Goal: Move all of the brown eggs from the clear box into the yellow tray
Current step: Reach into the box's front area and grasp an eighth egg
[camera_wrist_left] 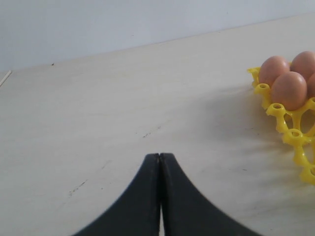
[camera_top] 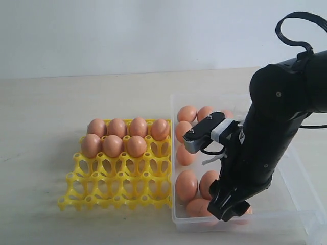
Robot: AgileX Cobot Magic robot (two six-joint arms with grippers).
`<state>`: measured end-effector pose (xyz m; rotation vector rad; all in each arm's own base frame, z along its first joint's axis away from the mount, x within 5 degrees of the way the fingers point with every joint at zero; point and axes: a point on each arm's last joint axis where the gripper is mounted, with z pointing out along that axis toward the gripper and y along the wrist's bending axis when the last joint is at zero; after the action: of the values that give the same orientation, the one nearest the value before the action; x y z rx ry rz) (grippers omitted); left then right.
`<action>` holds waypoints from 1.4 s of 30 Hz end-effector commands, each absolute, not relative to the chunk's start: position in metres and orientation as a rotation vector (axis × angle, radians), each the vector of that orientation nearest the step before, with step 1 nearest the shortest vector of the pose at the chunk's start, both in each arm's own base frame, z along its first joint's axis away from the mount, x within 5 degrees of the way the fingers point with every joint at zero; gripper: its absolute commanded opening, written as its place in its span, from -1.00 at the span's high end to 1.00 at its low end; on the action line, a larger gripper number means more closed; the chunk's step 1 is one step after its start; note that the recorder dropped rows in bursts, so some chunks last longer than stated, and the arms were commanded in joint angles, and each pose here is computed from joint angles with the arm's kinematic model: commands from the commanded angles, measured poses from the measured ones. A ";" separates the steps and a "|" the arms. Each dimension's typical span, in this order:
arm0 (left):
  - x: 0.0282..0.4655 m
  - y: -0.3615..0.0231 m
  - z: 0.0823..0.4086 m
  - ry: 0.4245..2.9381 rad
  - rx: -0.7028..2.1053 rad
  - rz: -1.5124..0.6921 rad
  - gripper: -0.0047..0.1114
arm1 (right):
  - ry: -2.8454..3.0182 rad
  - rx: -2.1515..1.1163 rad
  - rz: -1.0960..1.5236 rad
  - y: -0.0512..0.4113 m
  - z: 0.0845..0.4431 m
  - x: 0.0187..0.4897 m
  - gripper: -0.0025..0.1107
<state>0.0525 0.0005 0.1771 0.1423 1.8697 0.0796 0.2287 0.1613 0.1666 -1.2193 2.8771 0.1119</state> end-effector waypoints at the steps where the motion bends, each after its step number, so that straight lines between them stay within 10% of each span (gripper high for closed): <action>1: 0.053 0.000 0.179 1.858 0.136 0.076 0.92 | 2.786 -1.279 0.013 0.161 0.146 0.240 -0.16; 19: 0.053 0.000 0.179 1.858 0.136 0.076 0.92 | 2.675 -1.247 0.007 0.163 0.205 0.246 -0.16; 42: 0.053 0.000 0.179 1.858 0.136 0.076 0.92 | 2.764 -1.297 -0.015 0.172 0.152 0.260 -0.16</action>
<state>0.0525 0.0005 0.1771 0.1423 1.8697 0.0796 0.2577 0.1716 0.1552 -1.2844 2.7690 -0.0052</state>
